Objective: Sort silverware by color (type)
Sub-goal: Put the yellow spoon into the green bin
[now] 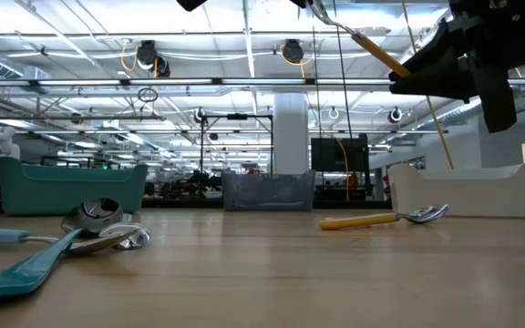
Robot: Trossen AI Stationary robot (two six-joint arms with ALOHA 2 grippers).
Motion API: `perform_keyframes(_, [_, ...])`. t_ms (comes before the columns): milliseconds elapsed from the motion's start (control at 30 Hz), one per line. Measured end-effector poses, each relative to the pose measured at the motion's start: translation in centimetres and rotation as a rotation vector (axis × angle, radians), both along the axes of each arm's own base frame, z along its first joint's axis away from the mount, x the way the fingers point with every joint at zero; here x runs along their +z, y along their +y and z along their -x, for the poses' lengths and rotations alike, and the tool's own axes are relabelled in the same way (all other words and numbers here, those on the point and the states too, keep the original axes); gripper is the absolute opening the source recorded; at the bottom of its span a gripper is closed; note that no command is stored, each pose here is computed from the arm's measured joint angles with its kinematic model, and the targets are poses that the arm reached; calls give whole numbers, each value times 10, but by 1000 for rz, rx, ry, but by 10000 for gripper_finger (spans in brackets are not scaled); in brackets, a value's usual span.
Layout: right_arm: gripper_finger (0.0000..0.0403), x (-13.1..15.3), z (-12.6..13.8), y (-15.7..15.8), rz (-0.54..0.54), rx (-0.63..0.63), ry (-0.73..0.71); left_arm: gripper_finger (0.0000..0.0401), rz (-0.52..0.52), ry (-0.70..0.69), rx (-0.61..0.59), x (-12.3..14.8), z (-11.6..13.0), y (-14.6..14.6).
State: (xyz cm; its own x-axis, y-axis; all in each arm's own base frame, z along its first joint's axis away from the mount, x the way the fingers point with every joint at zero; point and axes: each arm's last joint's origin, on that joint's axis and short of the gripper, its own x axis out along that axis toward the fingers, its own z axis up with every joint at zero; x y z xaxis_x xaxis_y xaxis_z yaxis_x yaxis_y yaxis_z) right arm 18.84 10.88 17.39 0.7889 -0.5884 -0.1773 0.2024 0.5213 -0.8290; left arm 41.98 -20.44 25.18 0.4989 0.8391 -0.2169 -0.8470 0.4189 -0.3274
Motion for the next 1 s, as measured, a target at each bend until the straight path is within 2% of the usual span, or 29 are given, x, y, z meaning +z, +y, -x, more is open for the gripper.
perform_keyframes(100, [73, 0, 0, 0, -4, 4, 1, 25, -15, 25, -9, 0, 0, -1])
perform_keyframes(367, [73, -1, 0, 0, -7, 18, 9, 145, -98, 211, -78, -1, 5, -9])
perform_keyframes(500, [73, -2, 1, 0, -28, 14, 5, 186, -174, 334, -124, -1, 9, -14])
perform_keyframes(600, [73, -3, 0, 0, -69, 35, 8, 201, -249, 454, -163, -1, 10, -17])
perform_keyframes(800, [73, -6, -3, -4, -166, 62, 11, 204, -388, 683, -222, -1, 9, -15])
perform_keyframes(1000, [73, -10, -6, -10, -257, 80, 43, 204, -444, 778, -244, 10, 5, -9])
